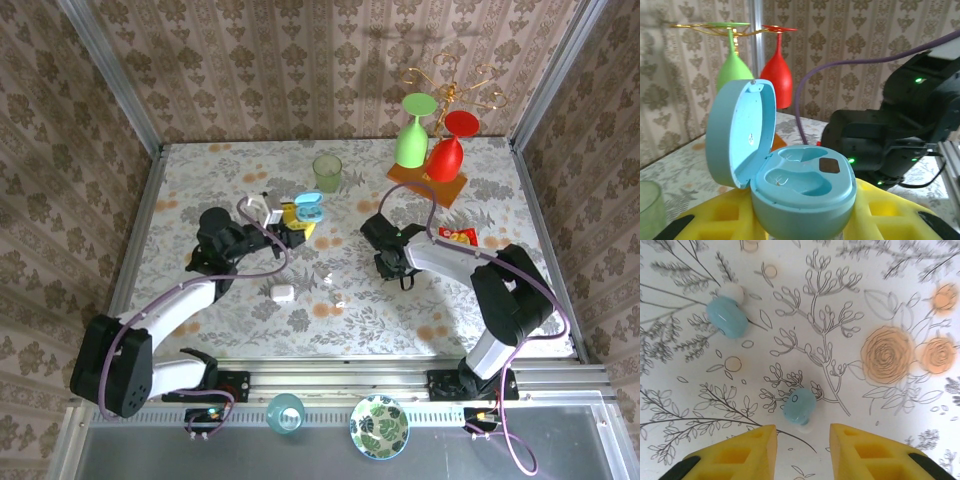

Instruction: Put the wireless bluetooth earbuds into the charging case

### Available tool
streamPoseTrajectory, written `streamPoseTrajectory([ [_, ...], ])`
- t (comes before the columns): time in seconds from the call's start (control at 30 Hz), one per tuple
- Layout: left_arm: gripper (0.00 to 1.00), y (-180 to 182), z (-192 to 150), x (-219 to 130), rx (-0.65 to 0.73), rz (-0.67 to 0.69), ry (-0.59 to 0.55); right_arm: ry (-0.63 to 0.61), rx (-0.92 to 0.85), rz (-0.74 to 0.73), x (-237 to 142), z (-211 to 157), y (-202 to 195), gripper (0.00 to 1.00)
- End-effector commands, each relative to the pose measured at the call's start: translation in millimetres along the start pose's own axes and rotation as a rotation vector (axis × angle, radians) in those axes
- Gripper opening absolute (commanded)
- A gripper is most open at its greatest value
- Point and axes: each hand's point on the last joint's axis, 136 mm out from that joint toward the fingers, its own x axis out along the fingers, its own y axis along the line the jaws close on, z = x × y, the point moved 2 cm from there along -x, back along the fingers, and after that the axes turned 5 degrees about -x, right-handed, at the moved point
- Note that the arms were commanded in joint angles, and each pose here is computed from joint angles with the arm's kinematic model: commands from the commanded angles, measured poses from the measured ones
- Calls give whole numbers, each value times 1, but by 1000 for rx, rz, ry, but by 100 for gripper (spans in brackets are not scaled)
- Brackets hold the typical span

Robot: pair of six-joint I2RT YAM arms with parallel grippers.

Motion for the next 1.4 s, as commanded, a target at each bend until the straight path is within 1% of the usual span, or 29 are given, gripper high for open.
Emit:
streamPoseTrajectory([
  [0.0,26,-5,19,-11,44,-10,-55,-1,26,-136,-6,5,-14,33],
  [0.17,25,-2,19,-18,52,7,-48,27,22,-190,-1,9,-9,34],
  [0.3,26,-1,20,-22,55,16,-50,54,10,-197,7,9,-2,34],
  [0.43,26,-1,19,-24,53,19,-48,76,-6,-220,13,8,0,31],
  [0.83,26,-1,17,-24,51,21,-48,112,-21,-209,27,1,9,24],
  [1.13,26,0,18,-24,51,21,-48,138,-38,-211,33,-5,10,24],
  [1.27,26,0,18,-23,47,18,-47,126,-36,-207,26,-2,8,21],
  [1.37,26,0,18,-23,48,14,-46,96,-16,-171,14,3,6,20],
])
